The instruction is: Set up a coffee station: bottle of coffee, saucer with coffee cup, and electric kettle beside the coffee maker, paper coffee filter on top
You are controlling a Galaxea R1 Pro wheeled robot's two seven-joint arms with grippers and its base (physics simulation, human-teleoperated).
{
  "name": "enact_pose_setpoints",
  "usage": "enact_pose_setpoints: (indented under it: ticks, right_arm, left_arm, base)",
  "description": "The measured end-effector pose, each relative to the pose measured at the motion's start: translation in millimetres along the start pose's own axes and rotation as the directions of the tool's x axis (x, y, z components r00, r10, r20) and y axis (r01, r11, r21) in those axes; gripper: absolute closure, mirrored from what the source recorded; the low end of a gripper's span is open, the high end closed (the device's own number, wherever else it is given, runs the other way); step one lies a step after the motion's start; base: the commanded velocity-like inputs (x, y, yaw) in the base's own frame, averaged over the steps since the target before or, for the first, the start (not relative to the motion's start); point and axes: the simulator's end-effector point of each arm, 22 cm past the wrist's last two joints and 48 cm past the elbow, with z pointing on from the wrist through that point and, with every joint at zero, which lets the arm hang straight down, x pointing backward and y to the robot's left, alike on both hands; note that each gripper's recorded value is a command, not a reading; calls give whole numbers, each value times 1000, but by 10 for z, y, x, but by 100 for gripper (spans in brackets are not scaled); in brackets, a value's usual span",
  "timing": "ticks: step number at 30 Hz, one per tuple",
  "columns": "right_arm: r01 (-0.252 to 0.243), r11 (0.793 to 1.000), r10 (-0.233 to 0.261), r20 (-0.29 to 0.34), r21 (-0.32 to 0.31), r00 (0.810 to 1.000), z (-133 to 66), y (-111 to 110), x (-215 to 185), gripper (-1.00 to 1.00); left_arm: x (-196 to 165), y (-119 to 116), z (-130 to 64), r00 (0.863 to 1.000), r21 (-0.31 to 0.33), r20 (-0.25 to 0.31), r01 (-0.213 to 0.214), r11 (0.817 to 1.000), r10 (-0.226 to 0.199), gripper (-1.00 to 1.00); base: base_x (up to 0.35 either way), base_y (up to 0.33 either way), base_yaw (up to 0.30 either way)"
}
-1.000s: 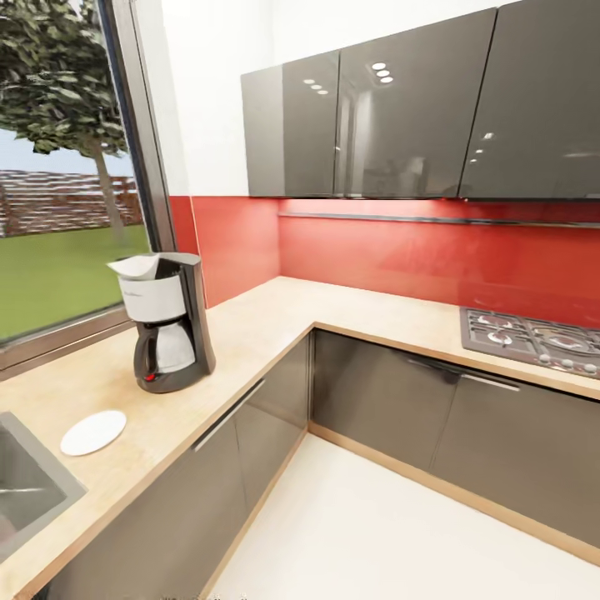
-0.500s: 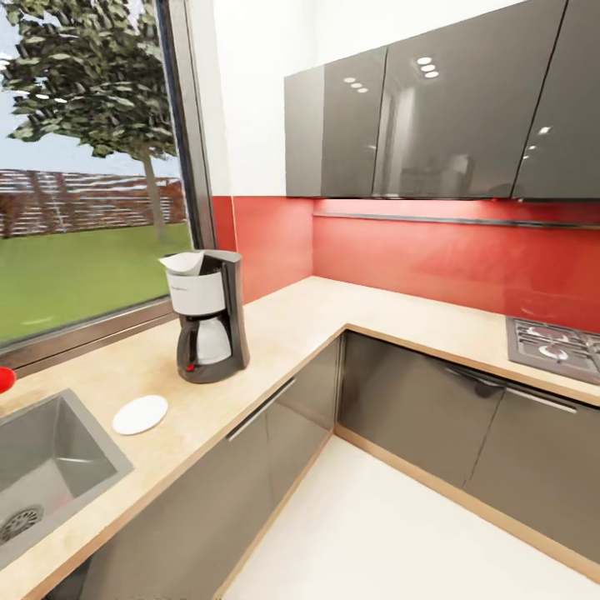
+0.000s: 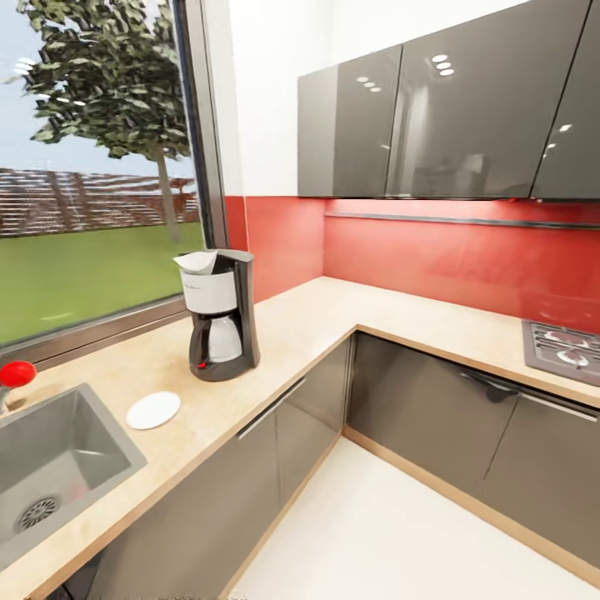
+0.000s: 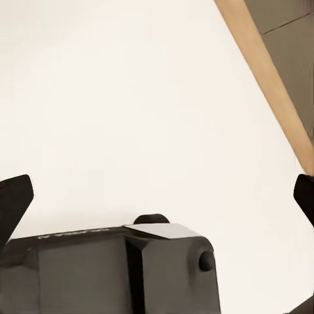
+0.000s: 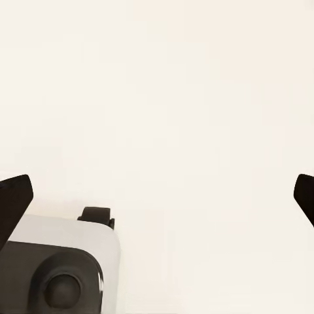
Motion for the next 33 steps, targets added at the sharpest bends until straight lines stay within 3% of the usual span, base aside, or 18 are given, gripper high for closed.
enact_pose_setpoints:
  ticks: [23, 27, 33]
  right_arm:
    - [1, 1000, -1, 0, 0, 1000, 0, 1, 0, -100]
    - [1, 1000, -1, 0, 0, 1000, 0, 1, 0, -100]
    - [1, 1000, -1, 0, 0, 1000, 0, 1, 0, -100]
  left_arm:
    - [-22, 58, -30, 1000, -12, 9, 10, 1000, -10, -100]
    - [-63, 165, -88, 1000, -29, 16, 11, 1000, -11, -100]
    - [-150, 298, -157, 996, -62, 67, 67, 996, -63, -100]
  base:
    - [0, 0, 265]
    - [0, 0, 269]
    - [0, 0, 270]
